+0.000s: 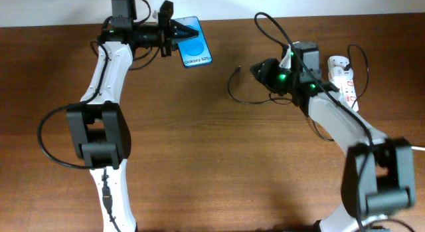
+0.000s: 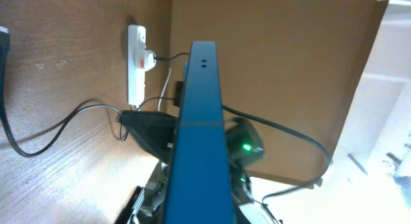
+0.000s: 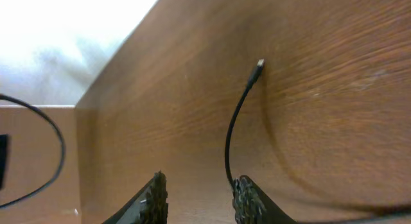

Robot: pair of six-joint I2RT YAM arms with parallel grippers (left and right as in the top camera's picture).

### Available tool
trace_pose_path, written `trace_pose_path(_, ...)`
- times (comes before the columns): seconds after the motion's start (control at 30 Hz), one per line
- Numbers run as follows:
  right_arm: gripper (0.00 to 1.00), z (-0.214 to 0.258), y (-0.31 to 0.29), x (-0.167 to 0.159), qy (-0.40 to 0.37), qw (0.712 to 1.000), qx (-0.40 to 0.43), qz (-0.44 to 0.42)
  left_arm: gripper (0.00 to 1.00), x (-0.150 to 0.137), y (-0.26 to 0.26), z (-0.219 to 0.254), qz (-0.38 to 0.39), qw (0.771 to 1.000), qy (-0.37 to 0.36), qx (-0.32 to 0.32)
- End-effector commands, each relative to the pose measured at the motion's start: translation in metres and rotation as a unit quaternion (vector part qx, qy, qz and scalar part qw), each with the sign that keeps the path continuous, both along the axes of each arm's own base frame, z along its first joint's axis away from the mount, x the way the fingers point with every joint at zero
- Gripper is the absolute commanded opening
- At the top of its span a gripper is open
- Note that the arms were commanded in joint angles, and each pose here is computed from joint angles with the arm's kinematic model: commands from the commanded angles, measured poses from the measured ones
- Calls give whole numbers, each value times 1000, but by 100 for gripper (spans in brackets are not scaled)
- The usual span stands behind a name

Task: Plug charger to phone and switch on socket
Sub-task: 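Hold the phone upright with the left gripper, bottom port facing down, then grasp the black USB-C cable plug with the right gripper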

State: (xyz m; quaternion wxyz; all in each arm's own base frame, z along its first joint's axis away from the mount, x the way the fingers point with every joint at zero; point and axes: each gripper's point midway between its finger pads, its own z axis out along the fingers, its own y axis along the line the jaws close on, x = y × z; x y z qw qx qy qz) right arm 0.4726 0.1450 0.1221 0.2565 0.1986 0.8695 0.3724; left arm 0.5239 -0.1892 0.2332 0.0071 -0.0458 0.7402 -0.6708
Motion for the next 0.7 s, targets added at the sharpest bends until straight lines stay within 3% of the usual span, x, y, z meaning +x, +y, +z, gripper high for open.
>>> trace_pose_path(0.0, 30, -12, 26, 27, 7, 999, 29, 43, 0, 0, 10, 14, 5, 1000, -24, -3)
trace_pose_path(0.1, 31, -48, 49, 50, 34, 998, 33, 50, 0, 0, 10, 14, 6, 1000, -24, -2)
trace_pose_path(0.23, 31, -82, 44, 51, 65, 998, 14, 24, 0, 2, 11, 12, 11, 1000, -24, 3)
trace_pose_path(0.53, 31, -103, 50, 52, 60, 997, -55, -10, 0, 2, 11, 12, 11, 1000, -24, 3)
trace_pose_path(0.67, 31, -124, 57, 47, 91, 995, -27, -13, 0, 2, 10, 12, 11, 1000, -26, 3)
